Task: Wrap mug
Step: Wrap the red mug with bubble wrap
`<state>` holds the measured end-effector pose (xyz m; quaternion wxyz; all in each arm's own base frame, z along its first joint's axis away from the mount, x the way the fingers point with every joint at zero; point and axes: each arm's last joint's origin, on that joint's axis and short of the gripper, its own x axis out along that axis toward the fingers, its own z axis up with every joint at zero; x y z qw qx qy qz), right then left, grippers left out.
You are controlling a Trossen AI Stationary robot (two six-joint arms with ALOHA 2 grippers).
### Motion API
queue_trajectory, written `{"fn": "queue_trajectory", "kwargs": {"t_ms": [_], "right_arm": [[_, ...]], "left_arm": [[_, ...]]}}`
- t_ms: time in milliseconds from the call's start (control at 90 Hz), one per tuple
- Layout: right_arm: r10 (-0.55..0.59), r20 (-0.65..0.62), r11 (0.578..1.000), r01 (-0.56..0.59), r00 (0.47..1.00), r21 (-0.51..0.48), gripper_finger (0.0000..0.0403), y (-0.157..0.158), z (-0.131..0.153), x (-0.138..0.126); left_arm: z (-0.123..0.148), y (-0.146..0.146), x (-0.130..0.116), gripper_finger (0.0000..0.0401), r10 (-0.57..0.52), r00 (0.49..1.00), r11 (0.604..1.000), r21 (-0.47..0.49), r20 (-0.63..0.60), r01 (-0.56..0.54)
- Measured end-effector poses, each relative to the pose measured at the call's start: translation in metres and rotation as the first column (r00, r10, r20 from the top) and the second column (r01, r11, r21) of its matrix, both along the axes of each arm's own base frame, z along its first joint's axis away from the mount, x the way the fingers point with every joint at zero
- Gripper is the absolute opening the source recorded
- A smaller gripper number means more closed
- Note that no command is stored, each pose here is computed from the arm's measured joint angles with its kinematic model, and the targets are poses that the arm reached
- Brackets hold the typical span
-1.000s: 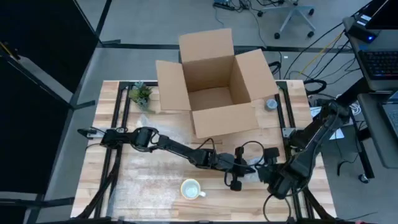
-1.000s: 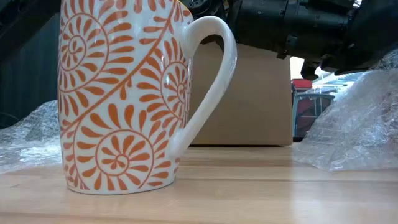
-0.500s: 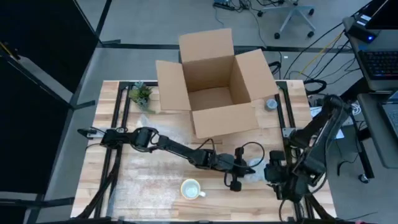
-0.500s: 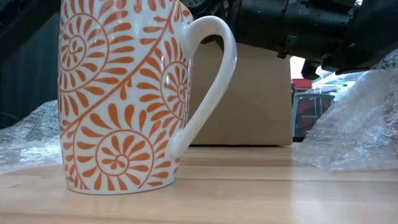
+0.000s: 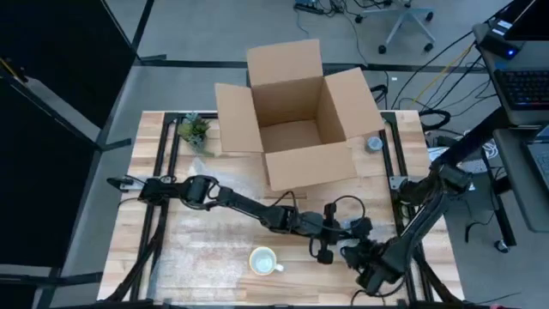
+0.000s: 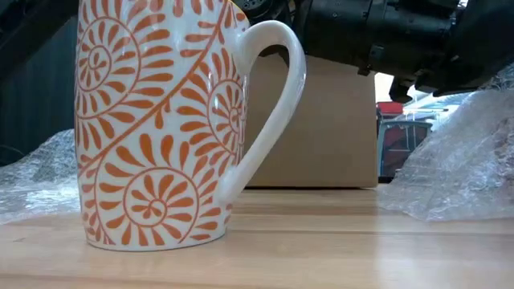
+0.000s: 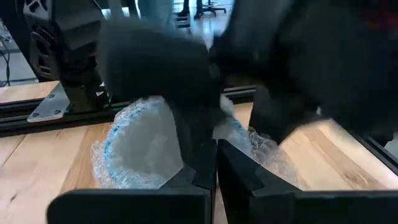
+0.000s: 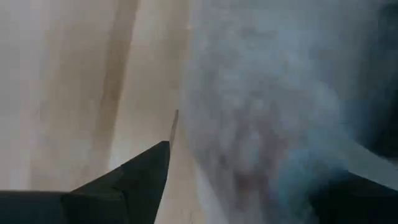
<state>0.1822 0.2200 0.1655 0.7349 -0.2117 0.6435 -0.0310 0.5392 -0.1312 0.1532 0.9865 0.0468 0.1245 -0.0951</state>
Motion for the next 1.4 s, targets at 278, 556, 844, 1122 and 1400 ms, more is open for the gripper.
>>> {"fn": "queue_trajectory", "kwargs": {"t_ms": [278,556,844,1122,1400], "right_arm": [[-0.012,-0.062,0.999,0.008,0.998,-0.051,0.0258,0.004,-0.016,0.002],[-0.111,0.042,0.992,0.108,0.993,0.071,0.0258,-0.009,0.05,-0.016],[-0.299,0.11,0.917,0.254,0.948,0.306,0.0258,-0.043,0.115,-0.059],[-0.427,0.092,0.874,0.384,0.9,0.299,0.0258,-0.055,0.121,-0.093],[-0.492,-0.081,0.845,0.497,0.867,0.197,0.0258,-0.05,0.057,-0.106]], "left_arm": [[-0.001,0.0,0.0,0.0,0.002,1.0,1.0,0.004,-0.006,-0.002],[0.0,-0.002,0.0,0.0,-0.005,1.0,1.0,0.0,0.005,0.005],[0.0,-0.001,0.0,0.0,-0.005,1.0,1.0,-0.001,0.005,0.005],[0.0,-0.001,0.0,0.0,-0.004,1.0,1.0,-0.001,0.006,0.004],[0.005,-0.001,0.002,0.0,0.009,1.0,0.999,-0.033,0.01,-0.008]]}}
